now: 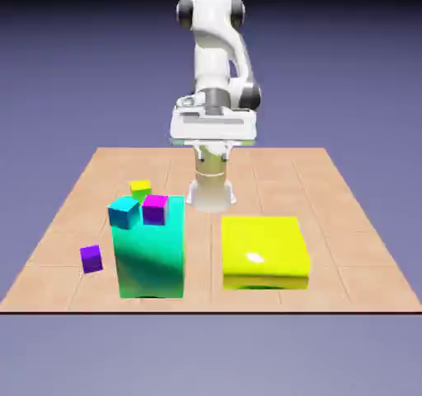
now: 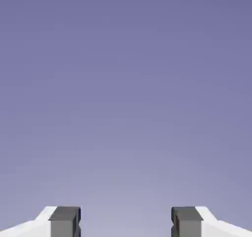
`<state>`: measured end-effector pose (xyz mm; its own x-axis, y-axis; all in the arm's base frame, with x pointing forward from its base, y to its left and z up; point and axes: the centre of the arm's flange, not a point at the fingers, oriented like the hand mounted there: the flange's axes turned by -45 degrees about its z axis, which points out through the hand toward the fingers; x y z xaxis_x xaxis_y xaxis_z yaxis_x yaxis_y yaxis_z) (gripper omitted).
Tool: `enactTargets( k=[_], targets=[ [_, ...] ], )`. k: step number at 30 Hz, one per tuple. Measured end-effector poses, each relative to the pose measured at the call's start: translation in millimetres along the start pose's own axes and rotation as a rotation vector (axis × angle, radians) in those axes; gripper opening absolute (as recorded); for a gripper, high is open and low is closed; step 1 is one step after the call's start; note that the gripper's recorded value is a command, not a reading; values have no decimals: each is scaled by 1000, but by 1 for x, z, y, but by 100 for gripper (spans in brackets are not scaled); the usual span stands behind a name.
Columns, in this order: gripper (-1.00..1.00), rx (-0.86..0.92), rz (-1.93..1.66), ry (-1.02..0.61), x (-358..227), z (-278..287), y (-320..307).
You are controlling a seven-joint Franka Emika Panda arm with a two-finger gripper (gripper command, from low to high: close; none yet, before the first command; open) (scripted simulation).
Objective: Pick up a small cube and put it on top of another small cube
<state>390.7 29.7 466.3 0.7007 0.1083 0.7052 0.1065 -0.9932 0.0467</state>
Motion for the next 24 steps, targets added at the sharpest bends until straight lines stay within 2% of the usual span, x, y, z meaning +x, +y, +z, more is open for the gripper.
enactTargets(
  k=[1, 9, 18, 24],
  targets=[
    [0, 16, -22, -19, 6, 0, -10],
    [0, 31, 186, -310, 34, 47, 68],
    [0, 199, 414, -558, 45, 90, 150],
    [0, 357, 688, -655, 13, 117, 259]
  ],
)
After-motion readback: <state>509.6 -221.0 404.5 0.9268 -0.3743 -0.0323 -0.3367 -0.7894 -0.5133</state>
